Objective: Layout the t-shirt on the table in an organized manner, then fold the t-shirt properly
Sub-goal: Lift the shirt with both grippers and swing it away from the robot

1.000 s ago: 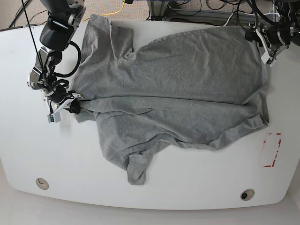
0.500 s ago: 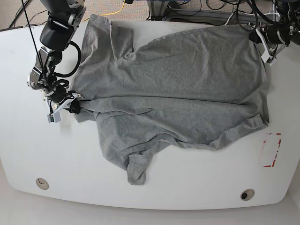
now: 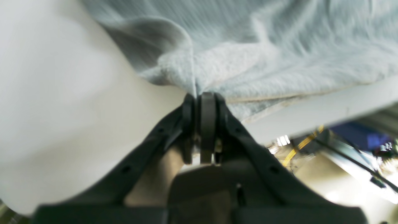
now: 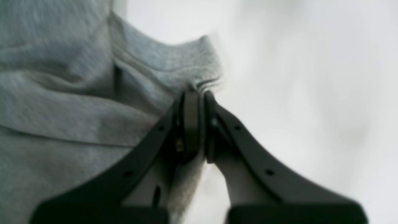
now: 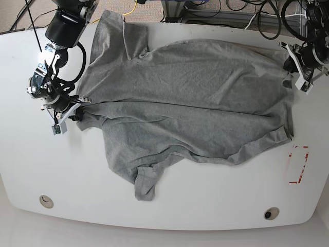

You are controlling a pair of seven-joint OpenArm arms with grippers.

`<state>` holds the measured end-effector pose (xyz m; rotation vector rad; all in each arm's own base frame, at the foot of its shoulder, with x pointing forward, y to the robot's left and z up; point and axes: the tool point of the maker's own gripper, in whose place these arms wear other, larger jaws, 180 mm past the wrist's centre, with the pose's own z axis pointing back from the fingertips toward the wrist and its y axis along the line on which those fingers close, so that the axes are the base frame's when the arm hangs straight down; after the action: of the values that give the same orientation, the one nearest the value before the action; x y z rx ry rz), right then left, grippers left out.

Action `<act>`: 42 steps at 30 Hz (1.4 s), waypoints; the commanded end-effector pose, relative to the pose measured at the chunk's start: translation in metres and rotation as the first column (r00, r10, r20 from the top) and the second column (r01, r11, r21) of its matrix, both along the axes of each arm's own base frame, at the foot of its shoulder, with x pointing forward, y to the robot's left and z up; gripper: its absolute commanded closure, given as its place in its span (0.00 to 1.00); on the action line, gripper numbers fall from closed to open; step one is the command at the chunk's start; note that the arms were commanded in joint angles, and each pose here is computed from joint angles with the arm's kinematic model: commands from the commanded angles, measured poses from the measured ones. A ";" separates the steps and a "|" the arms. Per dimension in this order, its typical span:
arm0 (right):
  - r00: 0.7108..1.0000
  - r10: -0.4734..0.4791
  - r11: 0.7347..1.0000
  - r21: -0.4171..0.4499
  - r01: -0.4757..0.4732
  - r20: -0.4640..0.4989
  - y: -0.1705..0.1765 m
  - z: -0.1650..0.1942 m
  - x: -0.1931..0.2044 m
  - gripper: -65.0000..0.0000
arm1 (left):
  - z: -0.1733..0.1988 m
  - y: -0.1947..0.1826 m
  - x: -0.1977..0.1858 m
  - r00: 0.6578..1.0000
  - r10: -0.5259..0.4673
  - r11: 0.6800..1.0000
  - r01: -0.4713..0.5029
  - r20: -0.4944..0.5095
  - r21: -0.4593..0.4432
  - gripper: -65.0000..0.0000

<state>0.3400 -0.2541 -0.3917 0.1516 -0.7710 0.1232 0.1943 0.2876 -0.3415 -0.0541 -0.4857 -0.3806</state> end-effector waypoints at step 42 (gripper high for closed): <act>0.864 0.098 0.986 -0.163 -0.019 0.495 -0.008 0.272 0.157 1.00 | 0.341 -0.023 0.233 0.610 -0.109 0.994 0.080 0.785 0.076 1.00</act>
<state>0.4828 -0.2561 -0.1695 0.0133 -1.1786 0.2814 0.4208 0.2564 -0.0333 0.1285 -1.3090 -0.5334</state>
